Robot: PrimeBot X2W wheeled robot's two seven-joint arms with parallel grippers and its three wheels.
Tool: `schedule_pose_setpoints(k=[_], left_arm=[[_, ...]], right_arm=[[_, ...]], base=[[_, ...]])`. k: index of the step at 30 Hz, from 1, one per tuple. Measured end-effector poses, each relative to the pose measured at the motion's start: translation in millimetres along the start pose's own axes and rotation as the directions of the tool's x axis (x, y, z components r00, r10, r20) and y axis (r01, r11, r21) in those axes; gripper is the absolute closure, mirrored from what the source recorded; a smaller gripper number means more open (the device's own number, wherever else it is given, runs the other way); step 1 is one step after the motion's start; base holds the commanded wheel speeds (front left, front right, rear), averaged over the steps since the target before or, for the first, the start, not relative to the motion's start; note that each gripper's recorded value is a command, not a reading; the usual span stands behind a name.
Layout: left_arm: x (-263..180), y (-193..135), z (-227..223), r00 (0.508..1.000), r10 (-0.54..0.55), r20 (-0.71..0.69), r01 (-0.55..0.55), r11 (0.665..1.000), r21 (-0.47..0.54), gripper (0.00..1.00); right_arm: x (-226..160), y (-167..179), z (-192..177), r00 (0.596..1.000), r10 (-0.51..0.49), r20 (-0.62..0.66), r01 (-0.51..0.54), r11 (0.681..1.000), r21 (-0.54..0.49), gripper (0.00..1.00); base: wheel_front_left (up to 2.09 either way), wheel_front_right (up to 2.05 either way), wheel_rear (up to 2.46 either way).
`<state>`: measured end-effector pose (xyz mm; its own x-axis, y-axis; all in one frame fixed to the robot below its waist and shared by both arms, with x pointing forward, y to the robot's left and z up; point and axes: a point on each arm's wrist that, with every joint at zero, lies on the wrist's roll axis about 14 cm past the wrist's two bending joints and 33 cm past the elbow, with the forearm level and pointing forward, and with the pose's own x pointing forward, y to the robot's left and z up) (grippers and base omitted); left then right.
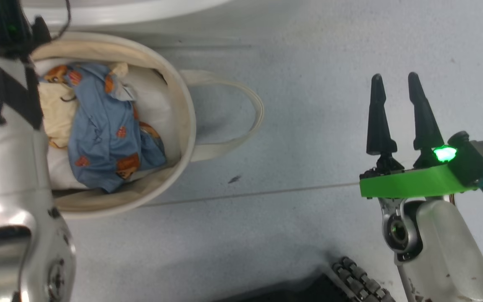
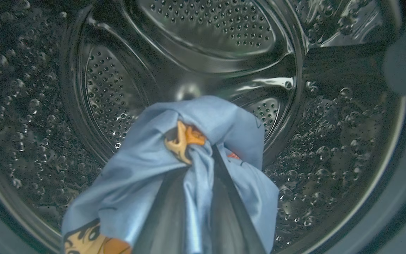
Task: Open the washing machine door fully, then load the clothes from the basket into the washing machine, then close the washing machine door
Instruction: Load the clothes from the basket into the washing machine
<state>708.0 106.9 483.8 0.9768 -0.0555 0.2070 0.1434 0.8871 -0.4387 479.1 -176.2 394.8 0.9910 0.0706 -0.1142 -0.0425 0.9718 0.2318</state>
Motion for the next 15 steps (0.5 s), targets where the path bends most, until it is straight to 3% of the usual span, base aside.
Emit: schedule_pose_setpoints(k=[9, 10, 11, 15], left_arm=[[45, 18, -33, 1.0, 0.024, -0.006, -0.023, 0.999, 0.045, 1.0], [45, 20, -38, 0.999, 0.03, -0.017, -0.029, 0.998, 0.057, 0.46], [44, 21, -42, 0.999, 0.03, -0.027, -0.029, 0.997, 0.068, 0.0], [39, 26, -45, 0.998, 0.041, -0.045, -0.037, 0.996, 0.084, 0.0]], right_arm=[[13, -20, -32, 0.998, -0.034, -0.06, 0.034, 0.999, -0.013, 0.0], [13, -21, -34, 0.997, -0.037, -0.065, 0.037, 0.999, -0.014, 0.0], [13, -21, -36, 0.997, -0.039, -0.068, 0.038, 0.999, -0.015, 0.0], [15, -20, -35, 0.997, -0.035, -0.063, 0.034, 0.999, -0.01, 0.0]], base=[[0.0, 0.0, 0.0], [0.0, 0.0, 0.0], [0.0, 0.0, 0.0], [0.0, 0.0, 0.0]])
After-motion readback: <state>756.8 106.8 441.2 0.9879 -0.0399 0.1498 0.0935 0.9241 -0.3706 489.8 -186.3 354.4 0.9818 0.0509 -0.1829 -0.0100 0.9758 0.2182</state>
